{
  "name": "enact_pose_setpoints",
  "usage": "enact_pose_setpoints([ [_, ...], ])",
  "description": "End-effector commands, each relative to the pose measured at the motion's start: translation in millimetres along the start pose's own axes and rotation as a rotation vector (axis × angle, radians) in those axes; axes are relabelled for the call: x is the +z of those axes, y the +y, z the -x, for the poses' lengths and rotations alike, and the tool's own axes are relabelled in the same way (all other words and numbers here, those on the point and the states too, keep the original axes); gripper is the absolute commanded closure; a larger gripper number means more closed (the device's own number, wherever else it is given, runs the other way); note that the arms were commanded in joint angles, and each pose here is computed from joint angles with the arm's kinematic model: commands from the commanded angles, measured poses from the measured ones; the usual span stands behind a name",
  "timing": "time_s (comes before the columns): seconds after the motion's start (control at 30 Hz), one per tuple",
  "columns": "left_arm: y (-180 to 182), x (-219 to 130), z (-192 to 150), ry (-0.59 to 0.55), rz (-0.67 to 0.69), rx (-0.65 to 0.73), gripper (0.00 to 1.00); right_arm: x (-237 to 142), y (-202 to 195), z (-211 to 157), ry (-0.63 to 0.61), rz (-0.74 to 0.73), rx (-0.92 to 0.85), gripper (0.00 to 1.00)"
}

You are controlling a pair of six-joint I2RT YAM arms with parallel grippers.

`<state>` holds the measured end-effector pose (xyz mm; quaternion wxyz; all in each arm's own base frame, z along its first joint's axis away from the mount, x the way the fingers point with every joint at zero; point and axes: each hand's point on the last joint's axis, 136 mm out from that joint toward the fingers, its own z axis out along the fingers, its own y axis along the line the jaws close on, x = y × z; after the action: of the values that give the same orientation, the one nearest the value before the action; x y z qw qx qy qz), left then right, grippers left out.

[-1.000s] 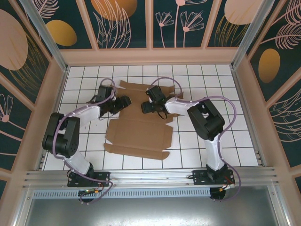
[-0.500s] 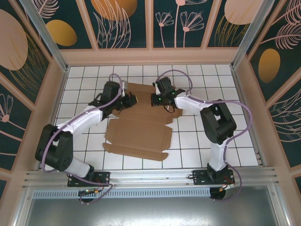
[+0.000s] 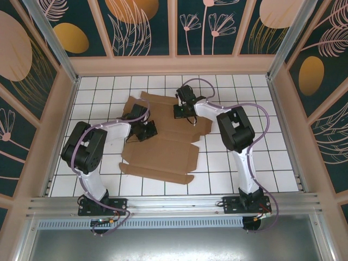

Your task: Fold the paper box

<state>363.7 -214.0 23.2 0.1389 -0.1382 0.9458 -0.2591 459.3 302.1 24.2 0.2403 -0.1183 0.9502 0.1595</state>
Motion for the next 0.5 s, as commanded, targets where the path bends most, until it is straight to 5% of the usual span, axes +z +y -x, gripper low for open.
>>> enact_pose_setpoints([
  [0.0,7,2,18,-0.030,0.069,0.016,1.00,-4,-30,-44,0.096,-0.120,0.021,0.93],
  [0.47,-2,73,61,0.055,0.117,0.074,1.00,-60,-16,-133,0.147,0.009,0.138,0.74],
])
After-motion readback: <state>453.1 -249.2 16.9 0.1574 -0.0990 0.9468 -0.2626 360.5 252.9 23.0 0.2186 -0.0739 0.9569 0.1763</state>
